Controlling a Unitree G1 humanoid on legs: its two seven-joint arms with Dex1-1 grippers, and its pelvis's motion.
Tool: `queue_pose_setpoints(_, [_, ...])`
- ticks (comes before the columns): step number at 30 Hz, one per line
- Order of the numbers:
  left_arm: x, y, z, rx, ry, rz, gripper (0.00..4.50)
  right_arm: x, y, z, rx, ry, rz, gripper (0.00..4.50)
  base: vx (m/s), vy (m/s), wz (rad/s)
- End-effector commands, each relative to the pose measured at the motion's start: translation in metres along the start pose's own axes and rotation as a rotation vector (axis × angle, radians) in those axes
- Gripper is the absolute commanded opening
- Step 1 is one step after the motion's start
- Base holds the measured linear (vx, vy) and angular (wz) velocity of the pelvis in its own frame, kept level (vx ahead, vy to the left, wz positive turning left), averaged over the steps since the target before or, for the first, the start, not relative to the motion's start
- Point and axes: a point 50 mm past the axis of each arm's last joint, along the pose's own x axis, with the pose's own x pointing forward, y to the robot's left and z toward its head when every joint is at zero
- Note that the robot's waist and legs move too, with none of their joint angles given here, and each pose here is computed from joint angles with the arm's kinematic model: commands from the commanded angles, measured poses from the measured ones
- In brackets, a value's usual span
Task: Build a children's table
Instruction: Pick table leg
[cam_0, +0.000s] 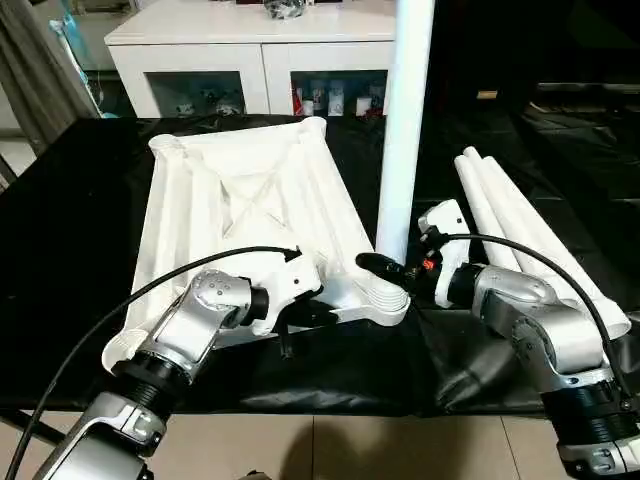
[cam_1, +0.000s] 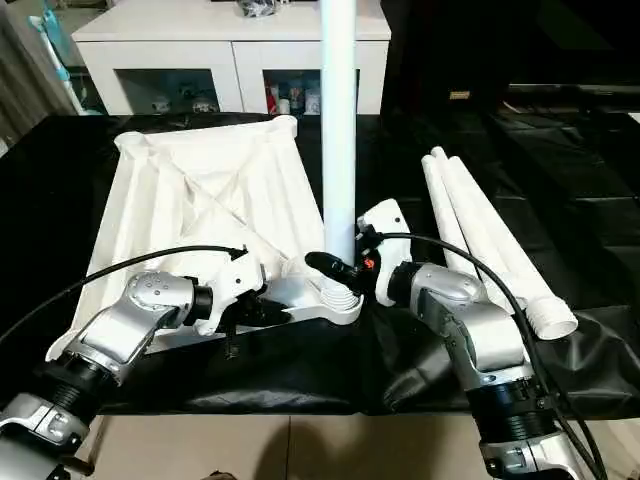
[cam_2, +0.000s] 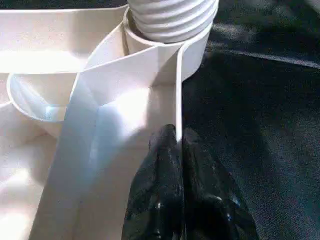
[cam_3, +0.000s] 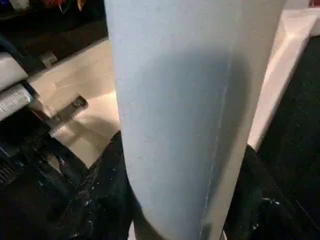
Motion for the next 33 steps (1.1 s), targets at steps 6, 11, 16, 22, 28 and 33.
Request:
queue_pose_setpoints(6, [0.001,0.000,-0.004,-0.006,0.030,0.005,0.00,-0.004,-0.002,-0.001,0.023,0.016,0.017,1.87,0.000,0.000,0.00])
queue_pose_setpoints(11, [0.001,0.000,-0.004,-0.005,0.031,0.000,0.00,-0.001,-0.003,-0.004,0.035,0.018,0.002,1.86,0.000,0.000,0.00])
queue_pose_setpoints(16, [0.002,0.000,-0.004,-0.004,0.032,-0.002,0.00,0.004,-0.003,-0.008,0.069,-0.006,-0.023,1.86,0.000,0.000,0.00])
queue_pose_setpoints(22, [0.002,0.000,-0.004,-0.005,0.032,0.000,0.00,0.005,-0.006,-0.027,0.147,-0.022,-0.070,1.86,0.000,0.000,0.00])
queue_pose_setpoints(28, [0.000,0.001,-0.004,-0.009,0.033,0.007,0.00,-0.001,-0.005,-0.043,0.200,-0.067,-0.106,1.86,0.000,0.000,0.00])
queue_pose_setpoints(33, [-0.001,0.003,-0.004,-0.010,0.034,0.012,0.00,-0.005,0.000,-0.056,0.239,-0.121,-0.145,1.86,0.000,0.000,0.00])
